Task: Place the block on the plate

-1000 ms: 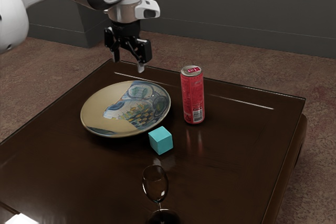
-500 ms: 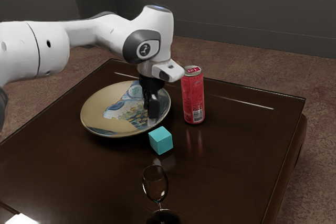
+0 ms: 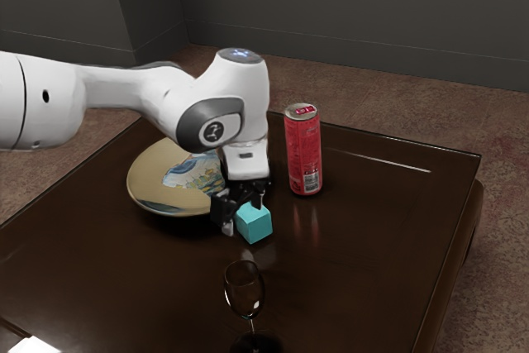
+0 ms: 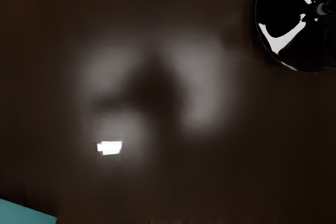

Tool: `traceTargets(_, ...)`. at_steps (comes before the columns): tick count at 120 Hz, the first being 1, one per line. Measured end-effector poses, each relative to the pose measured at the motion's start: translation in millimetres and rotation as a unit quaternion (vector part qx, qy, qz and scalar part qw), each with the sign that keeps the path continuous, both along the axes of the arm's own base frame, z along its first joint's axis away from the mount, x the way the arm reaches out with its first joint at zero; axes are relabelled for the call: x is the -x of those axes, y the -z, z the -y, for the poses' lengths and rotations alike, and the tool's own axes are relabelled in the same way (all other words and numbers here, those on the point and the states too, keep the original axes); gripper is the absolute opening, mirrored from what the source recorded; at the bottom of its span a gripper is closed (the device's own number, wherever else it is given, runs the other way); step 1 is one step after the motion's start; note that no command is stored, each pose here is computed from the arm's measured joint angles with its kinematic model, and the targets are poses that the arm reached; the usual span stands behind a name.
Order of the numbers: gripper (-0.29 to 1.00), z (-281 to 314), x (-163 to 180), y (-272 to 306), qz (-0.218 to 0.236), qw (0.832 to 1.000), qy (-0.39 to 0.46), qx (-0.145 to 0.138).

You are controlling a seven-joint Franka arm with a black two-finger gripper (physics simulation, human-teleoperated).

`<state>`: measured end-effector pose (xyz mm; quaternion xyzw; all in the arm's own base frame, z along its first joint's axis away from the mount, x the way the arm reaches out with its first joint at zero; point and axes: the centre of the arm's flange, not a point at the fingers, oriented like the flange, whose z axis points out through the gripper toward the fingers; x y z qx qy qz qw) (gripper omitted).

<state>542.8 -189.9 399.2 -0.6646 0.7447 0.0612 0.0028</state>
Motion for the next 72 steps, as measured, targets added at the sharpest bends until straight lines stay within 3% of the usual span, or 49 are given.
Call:
traceTargets(9,0.70,6.1,0.1,7.6,-0.005,0.999,0.035,0.002)
traceTargets(19,0.70,-21.2,-22.7,40.9,-0.008,1.000,0.021,0.004)
traceTargets(38,0.70,-32.8,-61.8,76.3,0.029,0.999,0.041,-0.003)
traceTargets(72,0.70,-56.1,-91.0,107.1,0.074,0.994,0.080,-0.026)
